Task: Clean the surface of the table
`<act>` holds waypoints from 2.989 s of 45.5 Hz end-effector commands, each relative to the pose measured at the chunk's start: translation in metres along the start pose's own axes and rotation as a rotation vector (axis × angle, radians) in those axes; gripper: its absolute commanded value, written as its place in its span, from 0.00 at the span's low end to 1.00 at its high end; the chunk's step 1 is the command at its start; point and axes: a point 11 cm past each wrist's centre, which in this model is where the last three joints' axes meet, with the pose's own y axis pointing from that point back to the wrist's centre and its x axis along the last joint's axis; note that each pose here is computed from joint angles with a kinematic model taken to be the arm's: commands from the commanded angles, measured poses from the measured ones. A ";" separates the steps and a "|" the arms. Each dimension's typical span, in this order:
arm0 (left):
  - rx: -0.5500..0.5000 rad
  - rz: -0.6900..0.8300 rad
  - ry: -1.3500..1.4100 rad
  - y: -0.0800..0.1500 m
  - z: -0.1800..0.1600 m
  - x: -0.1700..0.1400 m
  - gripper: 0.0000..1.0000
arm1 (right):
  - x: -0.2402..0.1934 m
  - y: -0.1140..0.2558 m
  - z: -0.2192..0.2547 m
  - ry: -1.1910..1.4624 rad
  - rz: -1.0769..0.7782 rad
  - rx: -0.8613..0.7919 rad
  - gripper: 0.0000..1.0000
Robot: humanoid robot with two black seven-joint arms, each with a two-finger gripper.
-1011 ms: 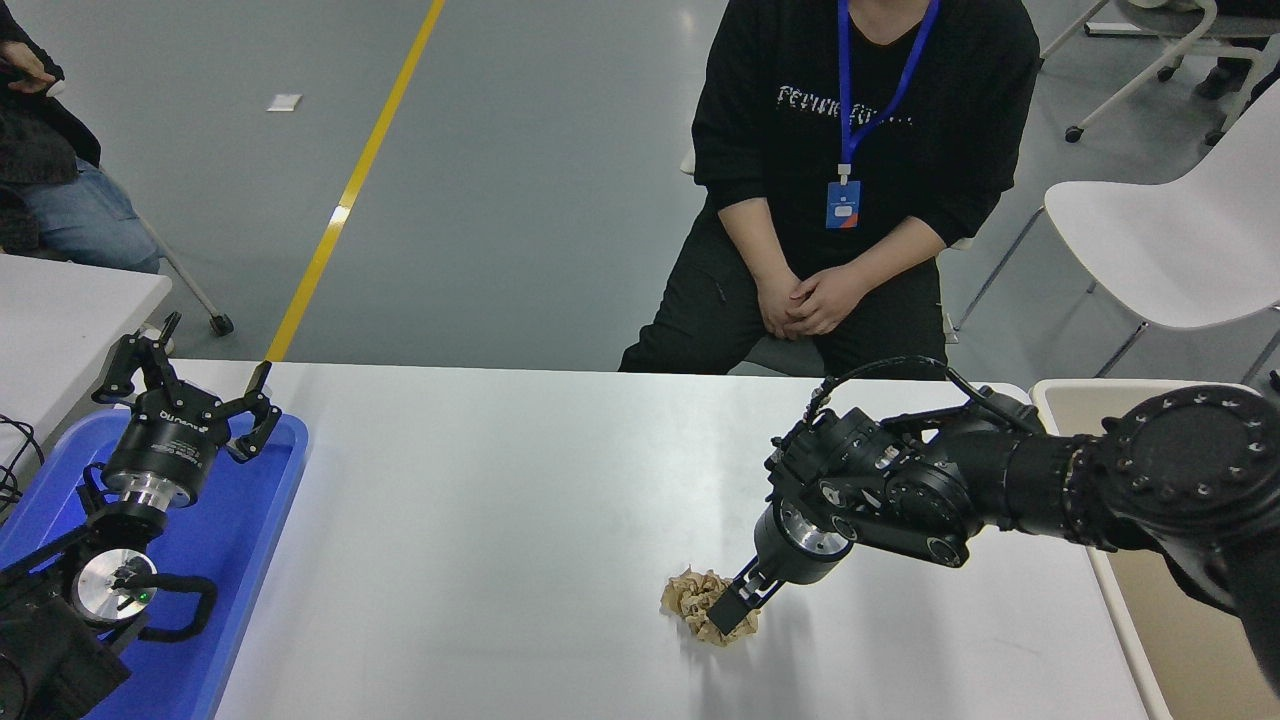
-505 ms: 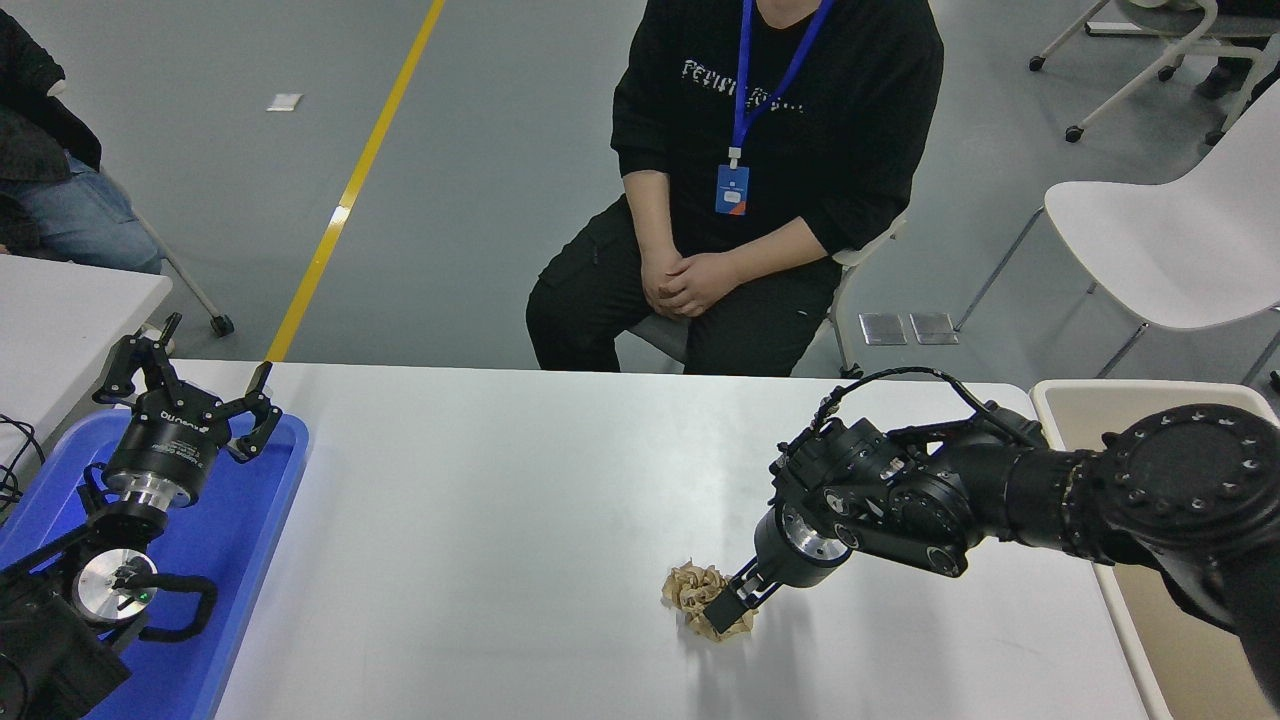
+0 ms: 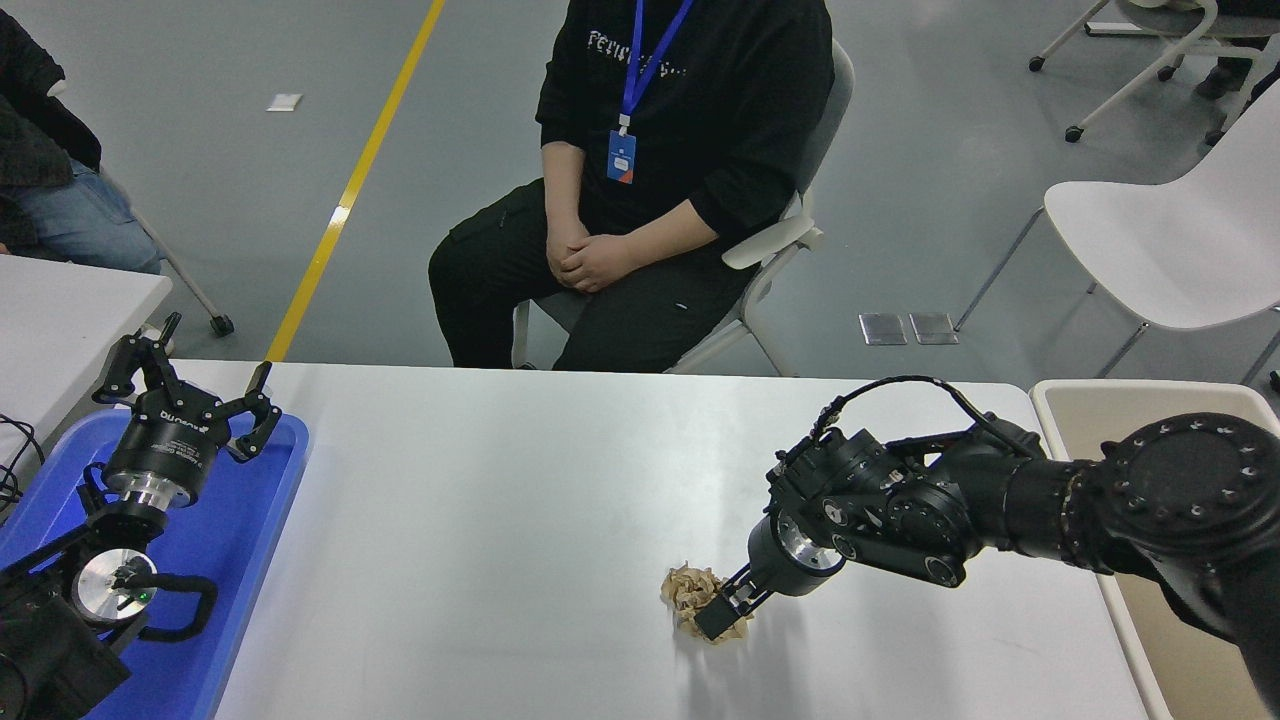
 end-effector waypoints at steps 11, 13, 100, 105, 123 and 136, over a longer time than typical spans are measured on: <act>0.000 0.000 0.000 0.000 0.000 0.000 1.00 | -0.003 -0.004 -0.005 0.031 0.025 0.058 0.57; 0.000 0.000 0.000 0.000 0.000 0.000 1.00 | -0.002 -0.003 -0.006 0.030 0.026 0.070 0.47; 0.000 0.000 0.000 0.000 0.000 0.000 1.00 | 0.173 0.268 0.101 -0.702 1.140 0.421 0.00; 0.000 0.000 0.001 0.000 -0.001 0.000 1.00 | 0.152 0.293 0.138 -0.790 1.235 0.376 0.00; 0.000 0.000 0.000 0.000 0.000 0.000 1.00 | 0.039 0.349 0.252 -1.107 1.565 0.153 0.00; 0.001 0.000 -0.001 0.000 0.000 0.000 1.00 | -0.066 0.359 0.299 -1.276 1.720 -0.083 0.00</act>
